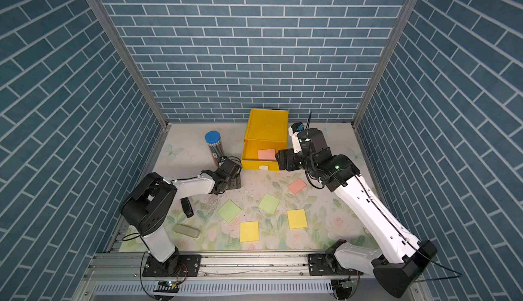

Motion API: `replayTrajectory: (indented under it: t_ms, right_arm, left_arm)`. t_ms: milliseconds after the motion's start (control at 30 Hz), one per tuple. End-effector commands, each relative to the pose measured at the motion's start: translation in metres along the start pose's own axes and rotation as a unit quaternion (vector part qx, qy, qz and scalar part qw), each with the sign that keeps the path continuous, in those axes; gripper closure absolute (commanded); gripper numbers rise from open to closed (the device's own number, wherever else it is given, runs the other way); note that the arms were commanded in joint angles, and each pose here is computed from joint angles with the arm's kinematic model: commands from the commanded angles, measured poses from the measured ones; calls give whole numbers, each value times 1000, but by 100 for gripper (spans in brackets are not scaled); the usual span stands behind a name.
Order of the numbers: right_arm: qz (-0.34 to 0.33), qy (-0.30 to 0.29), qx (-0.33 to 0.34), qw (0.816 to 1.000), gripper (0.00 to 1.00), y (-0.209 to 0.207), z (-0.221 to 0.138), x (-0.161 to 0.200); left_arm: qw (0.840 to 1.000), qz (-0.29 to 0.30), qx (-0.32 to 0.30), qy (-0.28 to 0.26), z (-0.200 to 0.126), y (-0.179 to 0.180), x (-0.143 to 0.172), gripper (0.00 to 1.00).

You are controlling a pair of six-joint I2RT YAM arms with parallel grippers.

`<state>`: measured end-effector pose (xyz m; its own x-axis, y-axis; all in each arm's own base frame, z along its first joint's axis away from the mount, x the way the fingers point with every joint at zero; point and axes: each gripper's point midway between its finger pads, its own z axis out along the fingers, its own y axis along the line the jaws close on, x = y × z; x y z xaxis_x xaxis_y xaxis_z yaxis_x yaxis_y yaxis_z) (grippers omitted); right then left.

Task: Please put the sticky notes in the drawer by color
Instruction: Pick up the sticky notes from the center of the board.

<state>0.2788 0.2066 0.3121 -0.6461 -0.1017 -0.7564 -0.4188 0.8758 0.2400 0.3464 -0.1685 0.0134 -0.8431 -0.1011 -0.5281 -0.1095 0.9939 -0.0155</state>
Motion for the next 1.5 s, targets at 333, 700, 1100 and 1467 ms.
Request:
replayTrajectory:
  t_ms: [333, 700, 1100, 1467]
  right_arm:
    - [-11, -14, -11, 1000, 14, 3, 0, -5]
    - [-11, -38, -15, 999, 15, 4, -9, -11]
    - [-4, -40, -18, 999, 15, 3, -8, -8]
    - [-4, -36, -11, 999, 15, -1, -6, -1]
  left_arm:
    - [985, 41, -38, 165, 9, 38, 101, 3]
    - [979, 62, -52, 189, 14, 43, 117, 17]
    - [987, 55, -44, 145, 1, 40, 93, 24]
    - [995, 43, -28, 82, -35, 33, 47, 24]
